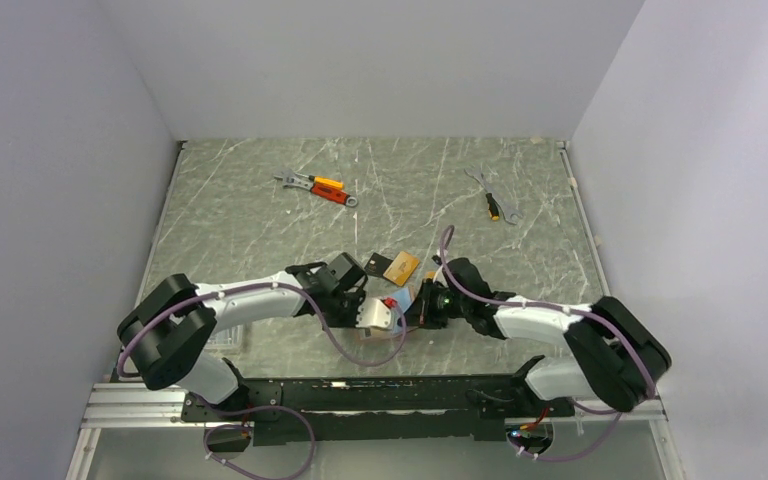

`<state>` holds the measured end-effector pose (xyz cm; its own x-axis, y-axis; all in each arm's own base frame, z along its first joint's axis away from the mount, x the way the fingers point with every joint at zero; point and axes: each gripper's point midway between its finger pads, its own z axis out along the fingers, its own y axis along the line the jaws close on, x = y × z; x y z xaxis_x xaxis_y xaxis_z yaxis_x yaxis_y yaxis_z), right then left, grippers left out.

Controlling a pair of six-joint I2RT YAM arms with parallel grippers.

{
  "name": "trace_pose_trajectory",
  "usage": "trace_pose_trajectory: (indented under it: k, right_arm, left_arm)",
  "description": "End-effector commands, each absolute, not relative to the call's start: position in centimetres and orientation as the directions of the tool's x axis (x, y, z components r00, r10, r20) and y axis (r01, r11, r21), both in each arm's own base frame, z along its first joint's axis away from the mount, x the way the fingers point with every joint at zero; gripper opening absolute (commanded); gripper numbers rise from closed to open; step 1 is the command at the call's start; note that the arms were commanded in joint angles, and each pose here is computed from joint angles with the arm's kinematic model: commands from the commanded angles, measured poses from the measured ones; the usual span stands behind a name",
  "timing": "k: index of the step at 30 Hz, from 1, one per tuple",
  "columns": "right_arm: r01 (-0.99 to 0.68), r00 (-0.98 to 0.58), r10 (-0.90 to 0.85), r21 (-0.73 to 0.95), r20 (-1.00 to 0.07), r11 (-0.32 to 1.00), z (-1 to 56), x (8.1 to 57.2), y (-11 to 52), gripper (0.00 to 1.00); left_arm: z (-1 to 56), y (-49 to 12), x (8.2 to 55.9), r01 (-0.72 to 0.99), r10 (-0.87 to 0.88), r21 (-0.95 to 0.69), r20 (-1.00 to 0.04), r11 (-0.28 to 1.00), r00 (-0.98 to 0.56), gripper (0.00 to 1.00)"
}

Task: Put the credit cards into the card holder
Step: Pick up the card holder from the center of the board.

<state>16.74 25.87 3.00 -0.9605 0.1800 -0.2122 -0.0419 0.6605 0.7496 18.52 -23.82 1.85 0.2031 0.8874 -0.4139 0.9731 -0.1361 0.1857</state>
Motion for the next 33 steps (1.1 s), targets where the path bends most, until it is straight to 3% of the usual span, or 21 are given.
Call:
trace_pose_trajectory:
  k: [1,7,10,15,19,33]
  right_arm:
    - [-0.184,-0.912,0.162,0.727,-0.377,0.662,7.2,18.4,26.3,0.0]
    - [-0.382,-0.873,0.003,0.688,-0.487,0.617,11.8,15.9,27.7,0.0]
    - [-0.475,-0.835,-0.071,0.65,-0.546,0.593,15.1,14.8,28.8,0.0]
    - [-0.613,-0.73,-0.091,0.591,-0.677,0.525,21.6,13.9,29.3,0.0]
    - [-0.684,-0.644,0.045,0.602,-0.763,0.412,25.9,13.8,29.6,0.0]
    - [-0.602,-0.719,0.11,0.694,-0.686,0.395,22.2,16.9,31.6,0.0]
  left_arm:
    - [5.8,-23.9,19.7,0.996,0.841,0.081,-0.537,-0.029,0.068,0.12]
    - [13.2,-22.1,25.7,0.983,0.635,-0.01,-0.763,0.181,-0.124,0.15]
    - [14.8,-22.1,26.5,0.974,0.521,-0.117,-0.829,0.195,-0.204,0.15]
    - [15.5,-22.4,25.2,0.967,0.439,-0.22,-0.862,0.125,-0.253,0.14]
    - [16.1,-22.4,22.2,0.973,0.402,-0.222,-0.887,0.06,-0.227,0.15]
    - [19.7,-23.5,15.8,0.958,0.388,-0.224,-0.911,-0.178,-0.14,0.15]
